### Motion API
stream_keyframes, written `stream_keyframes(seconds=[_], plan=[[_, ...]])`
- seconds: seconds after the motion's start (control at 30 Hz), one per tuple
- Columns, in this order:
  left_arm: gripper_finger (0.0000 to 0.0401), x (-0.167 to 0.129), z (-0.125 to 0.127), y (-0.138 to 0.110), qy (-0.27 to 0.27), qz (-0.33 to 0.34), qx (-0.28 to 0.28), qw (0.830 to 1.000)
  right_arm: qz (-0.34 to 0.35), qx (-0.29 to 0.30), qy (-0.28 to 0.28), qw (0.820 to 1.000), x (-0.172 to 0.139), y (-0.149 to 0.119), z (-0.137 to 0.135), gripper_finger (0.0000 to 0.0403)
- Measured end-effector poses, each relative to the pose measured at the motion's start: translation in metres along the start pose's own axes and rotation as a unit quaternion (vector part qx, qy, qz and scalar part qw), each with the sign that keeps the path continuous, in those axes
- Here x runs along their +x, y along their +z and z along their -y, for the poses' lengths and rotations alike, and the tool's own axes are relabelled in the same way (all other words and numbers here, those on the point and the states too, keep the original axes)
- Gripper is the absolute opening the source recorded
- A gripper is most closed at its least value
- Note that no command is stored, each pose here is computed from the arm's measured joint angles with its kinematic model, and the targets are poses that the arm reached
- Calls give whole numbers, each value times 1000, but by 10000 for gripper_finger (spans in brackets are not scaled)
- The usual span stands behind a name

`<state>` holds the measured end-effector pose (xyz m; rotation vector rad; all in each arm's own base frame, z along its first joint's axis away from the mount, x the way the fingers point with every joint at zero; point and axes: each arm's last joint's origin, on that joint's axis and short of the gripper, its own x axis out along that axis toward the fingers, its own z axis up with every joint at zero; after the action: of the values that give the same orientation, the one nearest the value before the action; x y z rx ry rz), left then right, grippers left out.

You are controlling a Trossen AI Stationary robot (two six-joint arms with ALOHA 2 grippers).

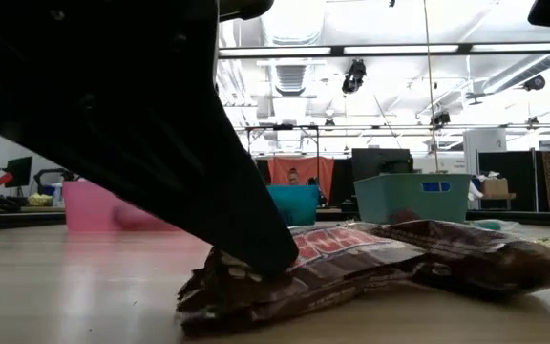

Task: Sort candy
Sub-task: Put the chocolate bar into the red bin

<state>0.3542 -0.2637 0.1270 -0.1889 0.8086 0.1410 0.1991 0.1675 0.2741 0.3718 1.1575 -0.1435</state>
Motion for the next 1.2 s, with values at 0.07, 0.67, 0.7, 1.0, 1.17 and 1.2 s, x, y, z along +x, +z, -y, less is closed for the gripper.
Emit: stream_keyframes(seconds=[0.07, 0.67, 0.7, 1.0, 1.17, 1.2], plan=[[55, 0, 0, 0, 1, 0, 0, 1000, 1, 0, -1, 1000, 0, 0, 0, 148], [0, -51, -20, 19, 69, -33, 6, 997, 20, -31, -12, 999, 0, 1, 1, 140], [0, -57, -23, 21, 80, -37, 9, 996, 26, -35, -15, 999, 0, 2, 1, 139], [0, -132, -72, 50, 200, -29, 26, 979, 94, -86, -69, 989, 0, 7, 4, 138], [0, -169, -108, 66, 237, -6, 17, 971, 121, -99, -104, 982, 1, 18, 12, 137], [0, -174, -117, 68, 243, -3, 11, 970, 125, -98, -110, 981, 2, 21, 14, 137]])
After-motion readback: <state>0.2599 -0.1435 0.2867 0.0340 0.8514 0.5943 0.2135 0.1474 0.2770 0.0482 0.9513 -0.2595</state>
